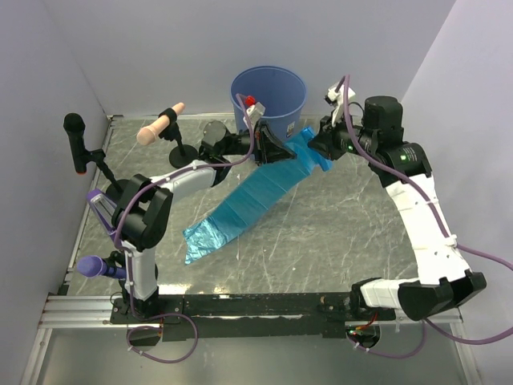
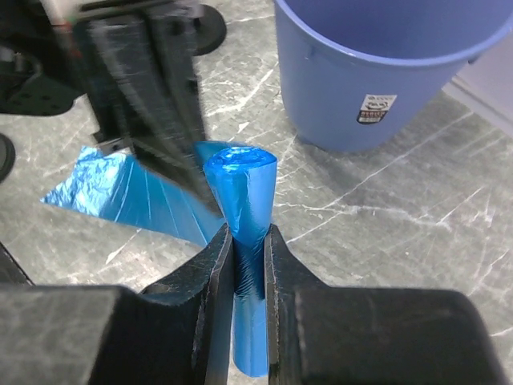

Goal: Put the trash bags into the trash bin

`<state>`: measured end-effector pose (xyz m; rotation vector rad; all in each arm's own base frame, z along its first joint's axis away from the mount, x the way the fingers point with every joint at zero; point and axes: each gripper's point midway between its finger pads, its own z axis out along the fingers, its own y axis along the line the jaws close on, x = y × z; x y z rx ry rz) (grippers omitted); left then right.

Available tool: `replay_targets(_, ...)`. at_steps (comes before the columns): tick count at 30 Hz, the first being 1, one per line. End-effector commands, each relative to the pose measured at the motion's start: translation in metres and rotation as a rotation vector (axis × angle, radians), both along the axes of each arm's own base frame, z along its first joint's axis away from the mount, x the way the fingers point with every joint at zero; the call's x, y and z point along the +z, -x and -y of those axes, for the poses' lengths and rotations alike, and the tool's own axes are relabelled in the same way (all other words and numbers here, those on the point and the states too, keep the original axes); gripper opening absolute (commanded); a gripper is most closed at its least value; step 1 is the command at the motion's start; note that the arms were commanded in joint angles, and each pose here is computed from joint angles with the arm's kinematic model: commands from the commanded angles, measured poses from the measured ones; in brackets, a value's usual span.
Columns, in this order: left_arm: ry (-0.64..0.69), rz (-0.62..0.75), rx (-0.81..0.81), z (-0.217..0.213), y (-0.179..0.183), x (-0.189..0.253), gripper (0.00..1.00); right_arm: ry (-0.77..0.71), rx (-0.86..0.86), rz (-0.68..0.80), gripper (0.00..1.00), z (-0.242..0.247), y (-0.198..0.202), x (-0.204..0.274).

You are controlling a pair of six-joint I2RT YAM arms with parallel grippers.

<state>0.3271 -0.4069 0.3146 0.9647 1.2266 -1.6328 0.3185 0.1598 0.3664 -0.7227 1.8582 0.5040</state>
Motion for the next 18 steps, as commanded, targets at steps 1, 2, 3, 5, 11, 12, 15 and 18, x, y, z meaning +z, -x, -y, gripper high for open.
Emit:
replay_targets(1, 0.027, 0.171, -0.126, -0.004, 0.021, 0.03, 0.01, -0.077, -0.033, -0.028, 0.0, 0.003, -0.019, 0.003)
replay_targets(2, 0.024, 0.187, -0.152, -0.005, 0.023, 0.034, 0.0, -0.086, -0.04, -0.048, 0.0, 0.005, -0.024, 0.001)
replay_targets(3, 0.022, 0.214, -0.18, -0.005, 0.027, 0.039, 0.0, -0.093, -0.044, -0.074, 0.0, 0.005, -0.03, -0.003)
replay_targets(5, 0.019, 0.243, -0.219, -0.003, 0.033, 0.049, 0.0, -0.099, -0.059, -0.127, 0.0, 0.005, -0.043, -0.014)
replay_targets(11, 0.074, 0.32, -0.295, 0.015, 0.061, 0.096, 0.0, -0.129, -0.228, -0.251, 0.0, 0.032, -0.086, -0.05)
replay_targets(12, 0.08, 0.327, -0.294, 0.017, 0.062, 0.1, 0.0, -0.127, -0.254, -0.259, 0.0, 0.037, -0.092, -0.056)
replay_targets(15, 0.09, 0.343, -0.3, 0.018, 0.067, 0.107, 0.0, -0.156, -0.319, -0.29, 0.0, 0.046, -0.105, -0.062)
replay_targets(18, 0.095, 0.345, -0.302, 0.019, 0.07, 0.109, 0.0, -0.154, -0.374, -0.304, 0.0, 0.052, -0.114, -0.067)
